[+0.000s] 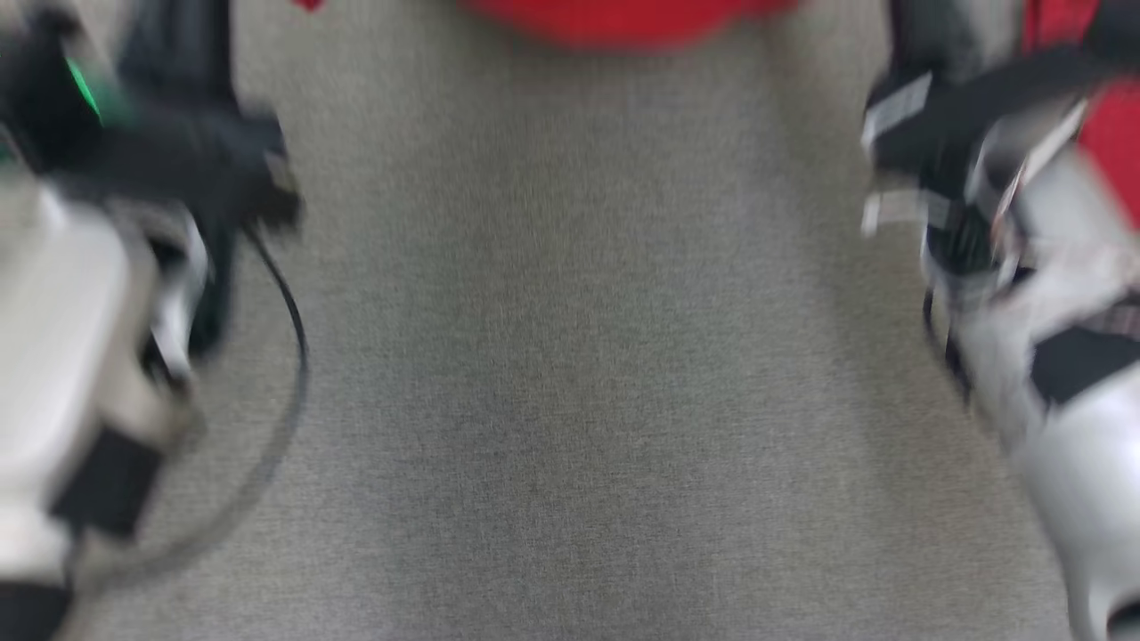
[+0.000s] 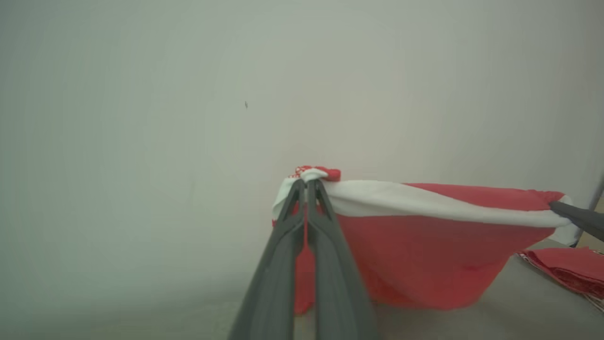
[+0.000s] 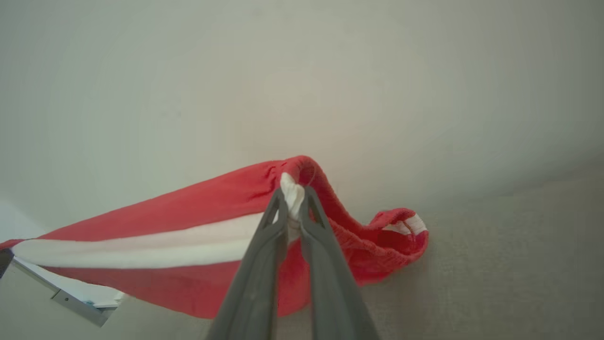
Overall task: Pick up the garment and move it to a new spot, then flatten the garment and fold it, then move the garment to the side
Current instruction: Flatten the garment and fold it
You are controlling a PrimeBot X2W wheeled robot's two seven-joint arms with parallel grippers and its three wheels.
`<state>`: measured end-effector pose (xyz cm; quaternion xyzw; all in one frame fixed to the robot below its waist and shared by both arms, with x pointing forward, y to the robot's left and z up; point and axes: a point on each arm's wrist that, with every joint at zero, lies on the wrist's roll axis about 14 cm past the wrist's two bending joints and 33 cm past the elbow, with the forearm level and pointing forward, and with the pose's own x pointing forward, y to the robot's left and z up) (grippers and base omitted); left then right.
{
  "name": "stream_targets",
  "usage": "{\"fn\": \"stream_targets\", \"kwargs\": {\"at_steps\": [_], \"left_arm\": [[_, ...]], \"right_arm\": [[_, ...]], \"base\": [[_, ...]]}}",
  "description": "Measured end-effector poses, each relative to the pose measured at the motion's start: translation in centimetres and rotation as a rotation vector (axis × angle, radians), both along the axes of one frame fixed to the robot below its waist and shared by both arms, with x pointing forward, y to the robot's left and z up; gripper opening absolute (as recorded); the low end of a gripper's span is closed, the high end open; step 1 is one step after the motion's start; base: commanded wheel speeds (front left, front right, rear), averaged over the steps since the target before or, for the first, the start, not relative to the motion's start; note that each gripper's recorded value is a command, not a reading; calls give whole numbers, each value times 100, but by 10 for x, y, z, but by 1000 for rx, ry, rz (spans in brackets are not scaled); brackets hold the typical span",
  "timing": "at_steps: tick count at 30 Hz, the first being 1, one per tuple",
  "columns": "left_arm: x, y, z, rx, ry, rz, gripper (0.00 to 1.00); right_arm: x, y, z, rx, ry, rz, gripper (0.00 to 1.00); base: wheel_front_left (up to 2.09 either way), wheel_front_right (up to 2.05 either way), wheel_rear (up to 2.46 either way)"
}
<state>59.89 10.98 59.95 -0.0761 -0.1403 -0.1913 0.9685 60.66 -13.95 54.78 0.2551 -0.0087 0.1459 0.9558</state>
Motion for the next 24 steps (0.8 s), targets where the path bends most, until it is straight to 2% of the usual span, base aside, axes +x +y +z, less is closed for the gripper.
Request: {"fn": "stream_targets", "kwargs": {"at_steps": [7,14,24], "left_arm": [[-77,2,-47,-42,149,18,0],[-142,18,-92,-121,321,101,0],[-214,26,-140,-126,481,158,0]], "right_arm": [[-74,-10,-43,40,115,5,0],[-146,-11,-85,110,257,-7,0],[-212,-21,-112,163,360,-87,0]], "base": [[0,0,0],[0,0,0],[0,0,0]]}}
